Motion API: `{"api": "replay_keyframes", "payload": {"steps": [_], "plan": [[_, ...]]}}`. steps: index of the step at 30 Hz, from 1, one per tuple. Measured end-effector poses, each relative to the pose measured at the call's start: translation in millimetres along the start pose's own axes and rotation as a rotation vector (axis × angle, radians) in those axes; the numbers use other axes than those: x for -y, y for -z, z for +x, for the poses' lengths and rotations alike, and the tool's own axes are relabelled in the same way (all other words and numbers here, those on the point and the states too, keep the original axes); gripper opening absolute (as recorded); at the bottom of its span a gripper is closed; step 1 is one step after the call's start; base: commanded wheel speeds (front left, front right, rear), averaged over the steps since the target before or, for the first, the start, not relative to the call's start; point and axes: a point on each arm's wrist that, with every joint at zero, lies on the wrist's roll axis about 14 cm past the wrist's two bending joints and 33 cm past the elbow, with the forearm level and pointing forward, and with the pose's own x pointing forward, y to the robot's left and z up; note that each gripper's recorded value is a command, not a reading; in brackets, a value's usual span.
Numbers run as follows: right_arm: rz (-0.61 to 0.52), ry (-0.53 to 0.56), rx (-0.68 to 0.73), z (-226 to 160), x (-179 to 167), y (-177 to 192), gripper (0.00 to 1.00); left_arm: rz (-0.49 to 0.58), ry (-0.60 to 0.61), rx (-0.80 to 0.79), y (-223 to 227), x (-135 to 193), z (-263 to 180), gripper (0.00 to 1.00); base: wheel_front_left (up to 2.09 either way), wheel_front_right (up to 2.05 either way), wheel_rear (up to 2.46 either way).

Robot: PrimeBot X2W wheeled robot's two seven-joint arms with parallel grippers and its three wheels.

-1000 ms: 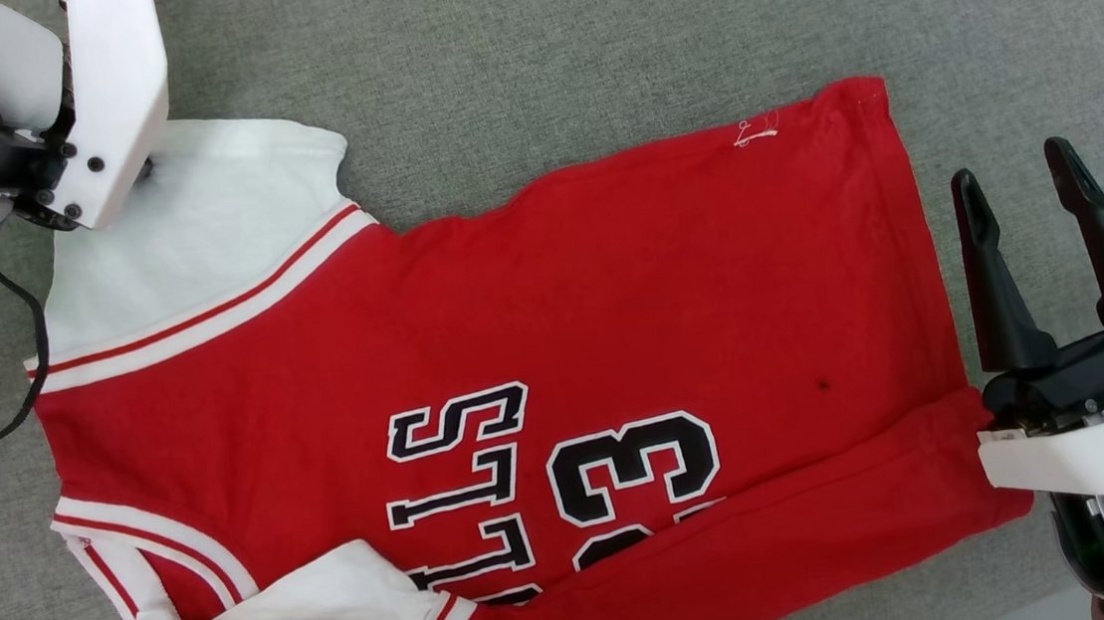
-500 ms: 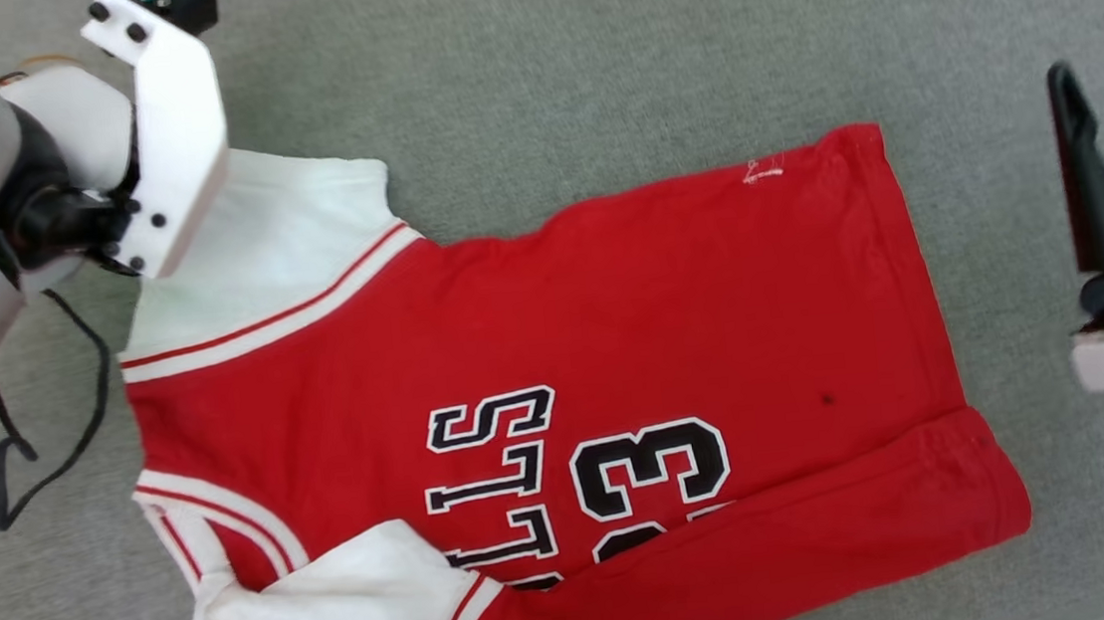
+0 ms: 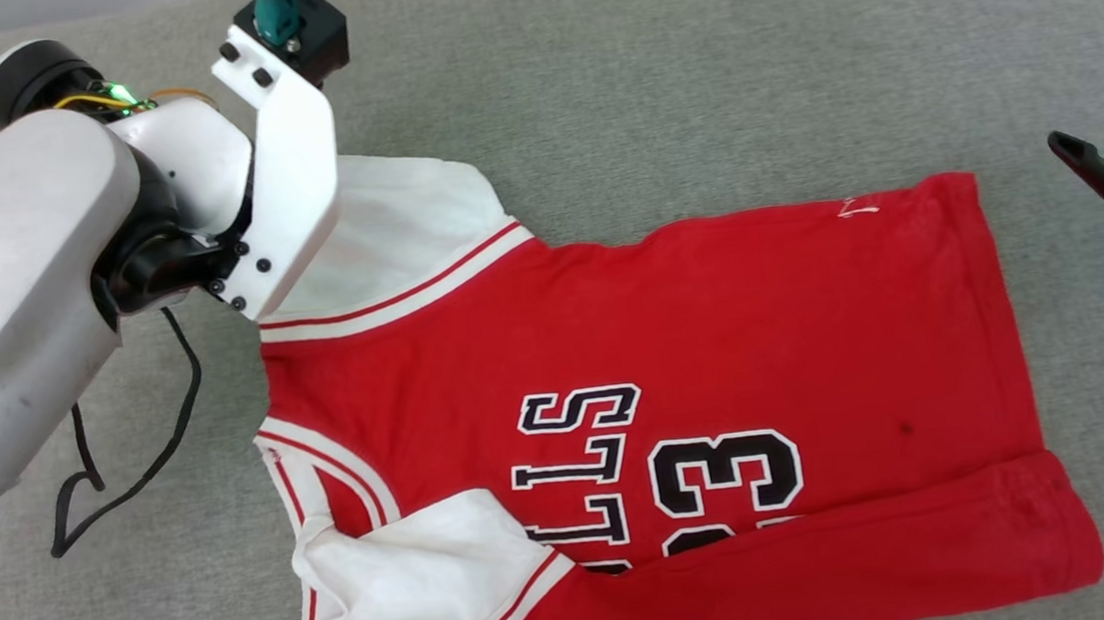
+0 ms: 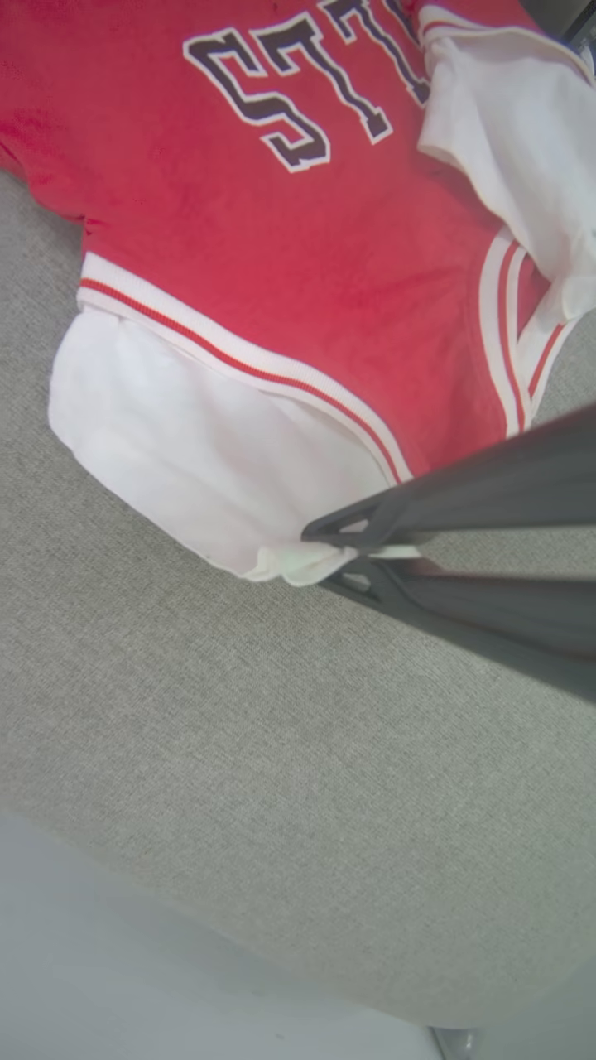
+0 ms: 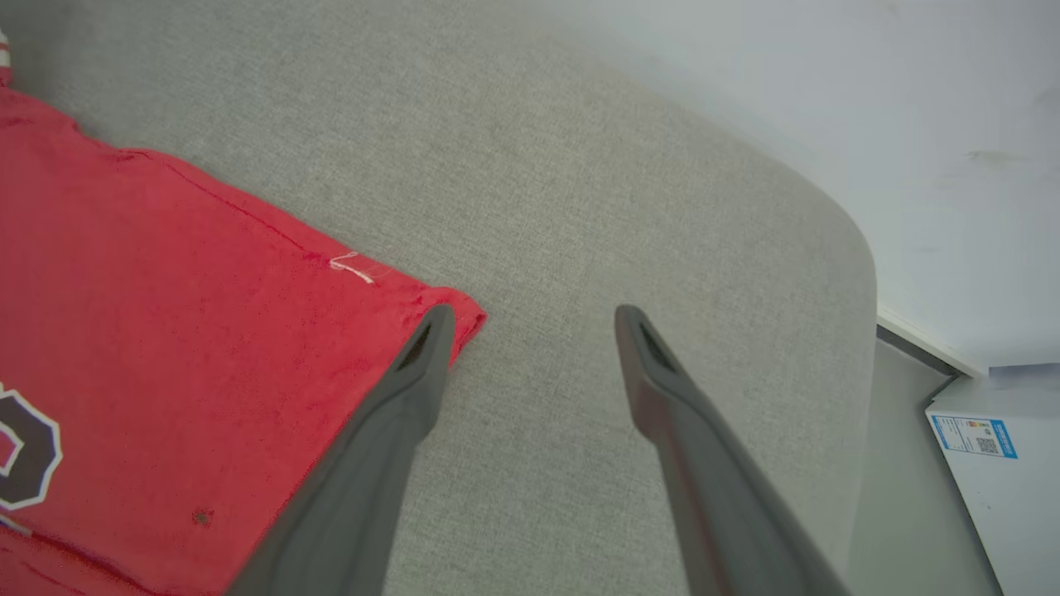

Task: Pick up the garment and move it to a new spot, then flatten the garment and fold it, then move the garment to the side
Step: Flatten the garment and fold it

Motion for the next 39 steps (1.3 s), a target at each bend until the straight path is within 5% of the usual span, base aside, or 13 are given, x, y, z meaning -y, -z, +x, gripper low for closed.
{"api": "replay_keyframes", "payload": {"steps": [10, 26, 27, 28, 39], "plan": [[-0.01, -0.134, -0.48, 31.8, -12.1, 46.7, 1.0, 0.006, 0.008, 0.016, 10.6, -1.7, 11.7, 0.0, 0.0, 0.0, 0.0], [0.089, -0.266, -0.654, 95.3, -57.8, 94.5, 1.0, -0.008, 0.033, 0.012, 23.7, -9.3, 42.3, 0.0, 0.0, 0.0, 0.0], [0.088, -0.266, -0.65, 96.1, -58.0, 95.1, 0.74, -0.008, 0.034, 0.009, 24.9, -9.2, 43.3, 0.0, 0.0, 0.0, 0.0], [0.087, -0.265, -0.646, 96.3, -57.7, 94.8, 0.0, -0.007, 0.034, 0.006, 25.8, -9.1, 43.7, 0.0, 0.0, 0.0, 0.0], [0.092, -0.265, -0.43, 74.3, -62.8, 60.9, 0.0, -0.002, -0.007, 0.094, 11.4, -5.7, 9.6, 0.0, 0.0, 0.0, 0.0]]}}
